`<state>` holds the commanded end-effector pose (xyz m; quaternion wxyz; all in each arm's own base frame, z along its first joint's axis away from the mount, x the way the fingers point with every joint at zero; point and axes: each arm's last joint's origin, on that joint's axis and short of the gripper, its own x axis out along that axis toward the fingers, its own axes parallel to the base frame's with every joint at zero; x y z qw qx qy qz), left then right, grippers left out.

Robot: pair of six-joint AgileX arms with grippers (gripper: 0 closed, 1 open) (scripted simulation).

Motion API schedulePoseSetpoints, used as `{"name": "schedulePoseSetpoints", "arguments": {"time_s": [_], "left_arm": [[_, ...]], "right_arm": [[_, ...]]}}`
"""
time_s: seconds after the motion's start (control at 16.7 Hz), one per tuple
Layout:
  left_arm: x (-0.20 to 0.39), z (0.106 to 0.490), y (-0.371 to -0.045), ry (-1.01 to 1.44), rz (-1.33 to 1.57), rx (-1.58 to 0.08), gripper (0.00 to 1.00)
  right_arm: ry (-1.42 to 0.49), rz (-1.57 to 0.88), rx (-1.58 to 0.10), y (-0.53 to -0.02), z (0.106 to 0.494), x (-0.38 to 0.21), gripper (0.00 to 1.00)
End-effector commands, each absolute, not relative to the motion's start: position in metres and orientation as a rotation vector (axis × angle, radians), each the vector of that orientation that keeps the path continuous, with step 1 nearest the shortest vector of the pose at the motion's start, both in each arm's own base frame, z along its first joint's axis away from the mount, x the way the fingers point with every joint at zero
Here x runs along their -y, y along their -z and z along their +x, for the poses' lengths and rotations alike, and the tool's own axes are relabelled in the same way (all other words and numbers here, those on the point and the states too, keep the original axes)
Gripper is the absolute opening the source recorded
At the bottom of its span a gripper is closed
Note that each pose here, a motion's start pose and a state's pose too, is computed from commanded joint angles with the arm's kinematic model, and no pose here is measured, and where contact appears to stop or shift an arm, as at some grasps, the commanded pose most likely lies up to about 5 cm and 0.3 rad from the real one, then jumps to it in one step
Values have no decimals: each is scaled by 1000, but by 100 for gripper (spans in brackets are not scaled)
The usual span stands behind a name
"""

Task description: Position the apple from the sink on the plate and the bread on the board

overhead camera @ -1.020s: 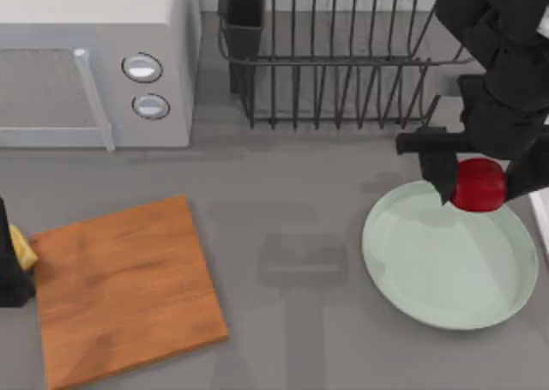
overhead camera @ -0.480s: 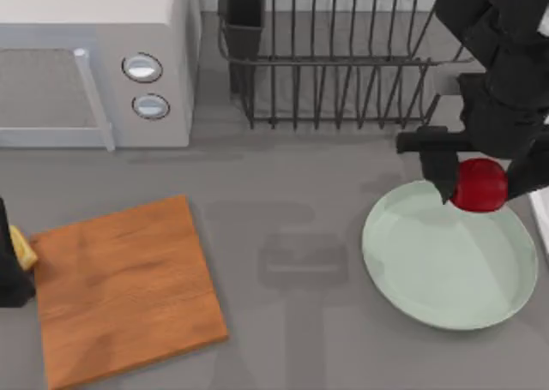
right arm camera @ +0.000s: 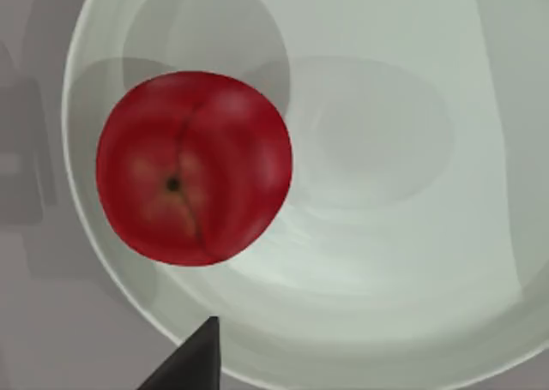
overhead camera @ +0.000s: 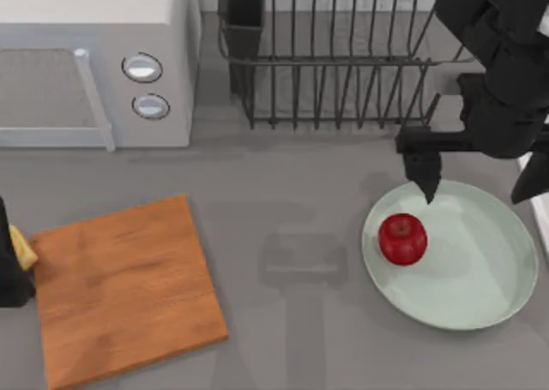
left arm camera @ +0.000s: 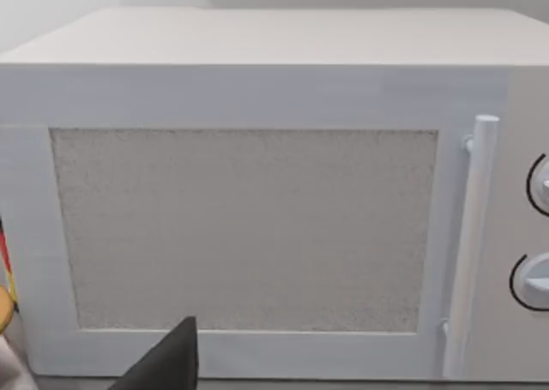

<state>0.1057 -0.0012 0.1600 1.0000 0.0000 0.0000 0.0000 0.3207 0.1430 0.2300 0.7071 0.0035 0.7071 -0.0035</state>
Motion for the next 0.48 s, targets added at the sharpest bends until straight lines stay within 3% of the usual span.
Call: {"name": "schedulePoseSetpoints", "arguments": {"time_s": [0.48], "left_arm": [[1, 106, -160, 0, 0, 0, 100]], "right_arm": [[3, 15, -1552, -232, 318, -139, 100]]}}
